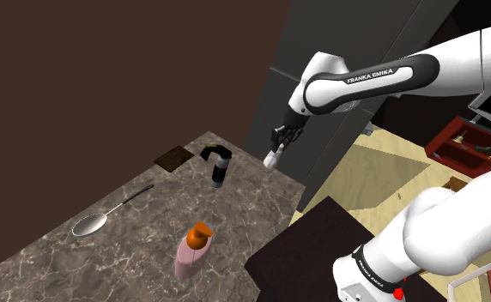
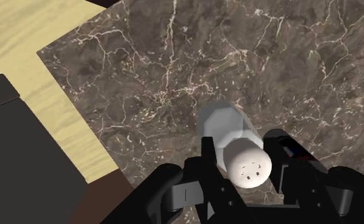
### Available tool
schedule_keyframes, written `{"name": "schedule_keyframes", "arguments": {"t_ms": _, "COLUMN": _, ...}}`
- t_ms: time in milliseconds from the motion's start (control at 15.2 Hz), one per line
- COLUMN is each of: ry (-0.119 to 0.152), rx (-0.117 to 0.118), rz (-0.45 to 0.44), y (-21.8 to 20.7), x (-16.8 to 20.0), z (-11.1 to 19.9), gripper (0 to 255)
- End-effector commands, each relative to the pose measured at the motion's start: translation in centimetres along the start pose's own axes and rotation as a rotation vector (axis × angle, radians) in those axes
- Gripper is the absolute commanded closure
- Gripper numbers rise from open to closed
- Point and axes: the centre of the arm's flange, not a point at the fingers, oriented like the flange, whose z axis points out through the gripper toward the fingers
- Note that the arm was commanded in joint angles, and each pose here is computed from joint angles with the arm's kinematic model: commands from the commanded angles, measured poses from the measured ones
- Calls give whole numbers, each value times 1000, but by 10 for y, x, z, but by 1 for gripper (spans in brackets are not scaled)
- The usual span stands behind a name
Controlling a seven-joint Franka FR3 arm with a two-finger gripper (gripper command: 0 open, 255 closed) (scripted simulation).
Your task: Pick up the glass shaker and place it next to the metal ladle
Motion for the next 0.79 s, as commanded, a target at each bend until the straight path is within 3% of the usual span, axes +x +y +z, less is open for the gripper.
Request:
{"name": "schedule_keyframes", "arguments": {"t_ms": 0, "ry": 0, "rx": 0, "rz": 2, "y": -25, "x": -1, "z": 1, "gripper": 255}}
{"name": "schedule_keyframes", "arguments": {"t_ms": 726, "ry": 0, "rx": 0, "rz": 2, "y": -169, "x": -9, "z": 11, "gripper": 255}}
